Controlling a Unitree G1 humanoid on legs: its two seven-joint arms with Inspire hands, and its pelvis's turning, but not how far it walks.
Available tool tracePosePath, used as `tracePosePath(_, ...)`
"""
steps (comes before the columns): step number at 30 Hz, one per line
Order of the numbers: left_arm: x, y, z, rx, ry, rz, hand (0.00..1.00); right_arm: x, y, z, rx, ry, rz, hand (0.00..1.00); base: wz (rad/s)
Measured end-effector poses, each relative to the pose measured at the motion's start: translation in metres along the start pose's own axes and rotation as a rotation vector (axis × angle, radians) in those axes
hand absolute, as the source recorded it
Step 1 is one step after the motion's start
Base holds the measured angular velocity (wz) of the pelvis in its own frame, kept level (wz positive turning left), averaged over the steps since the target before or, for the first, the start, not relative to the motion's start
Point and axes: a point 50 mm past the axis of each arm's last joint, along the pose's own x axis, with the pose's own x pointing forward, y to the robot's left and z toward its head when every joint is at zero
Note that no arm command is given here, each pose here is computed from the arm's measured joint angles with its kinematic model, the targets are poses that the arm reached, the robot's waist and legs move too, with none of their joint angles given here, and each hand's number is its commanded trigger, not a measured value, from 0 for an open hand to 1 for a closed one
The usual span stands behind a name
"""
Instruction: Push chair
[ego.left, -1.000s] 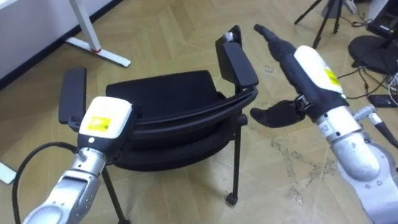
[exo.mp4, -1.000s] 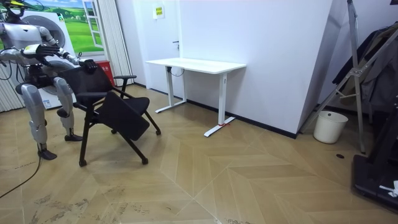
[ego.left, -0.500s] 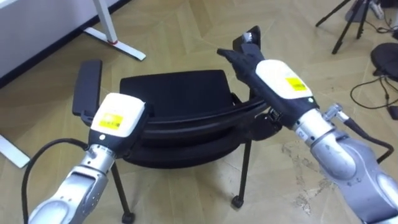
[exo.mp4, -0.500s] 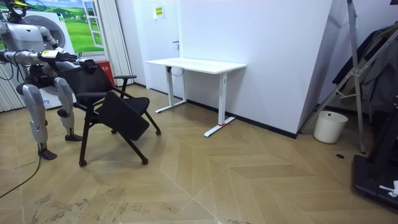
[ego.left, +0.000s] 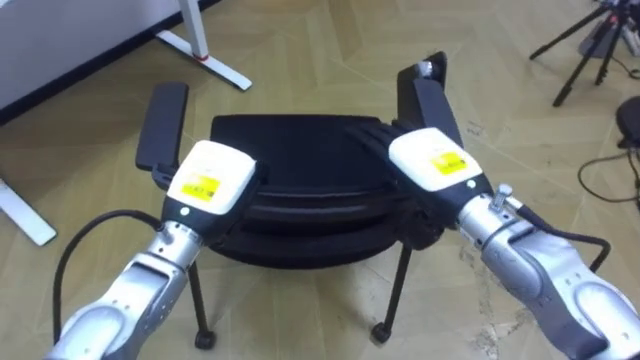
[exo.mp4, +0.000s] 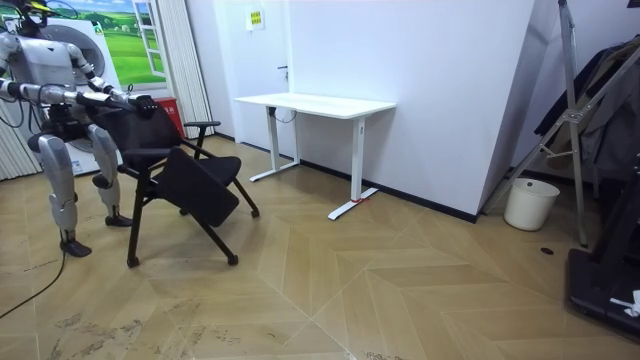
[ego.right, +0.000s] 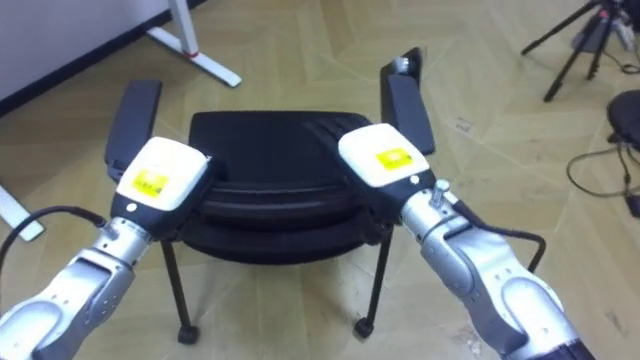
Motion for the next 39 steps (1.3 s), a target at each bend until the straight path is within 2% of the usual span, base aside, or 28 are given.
tracePosePath(16, 0.001, 0.002, 0.005, 0.001, -0.028, -0.006, 1.0, 0.002, 0.015, 0.006, -0.066, -0.026, 0.059, 0.0, -0.02)
tracePosePath(17, 0.001, 0.003, 0.004, 0.007, -0.028, -0.006, 1.0, 0.003, 0.015, 0.006, -0.064, -0.028, 0.057, 0.53, -0.51)
tracePosePath(18, -0.001, 0.006, -0.003, 0.024, -0.018, -0.002, 1.0, 0.008, 0.012, 0.01, -0.079, -0.047, 0.046, 1.0, -0.07)
tracePosePath(21, -0.004, -0.001, -0.007, 0.007, 0.009, -0.037, 1.0, 0.009, 0.017, 0.011, -0.105, -0.055, 0.073, 1.0, 0.49)
tracePosePath(28, 0.003, 0.001, 0.003, 0.006, -0.012, -0.043, 1.0, 0.008, 0.016, 0.006, -0.12, -0.026, 0.076, 1.0, 0.04)
tracePosePath(39, 0.002, -0.001, 0.011, -0.01, -0.053, -0.047, 1.0, 0.008, 0.019, 0.005, -0.123, -0.016, 0.072, 1.0, 0.03)
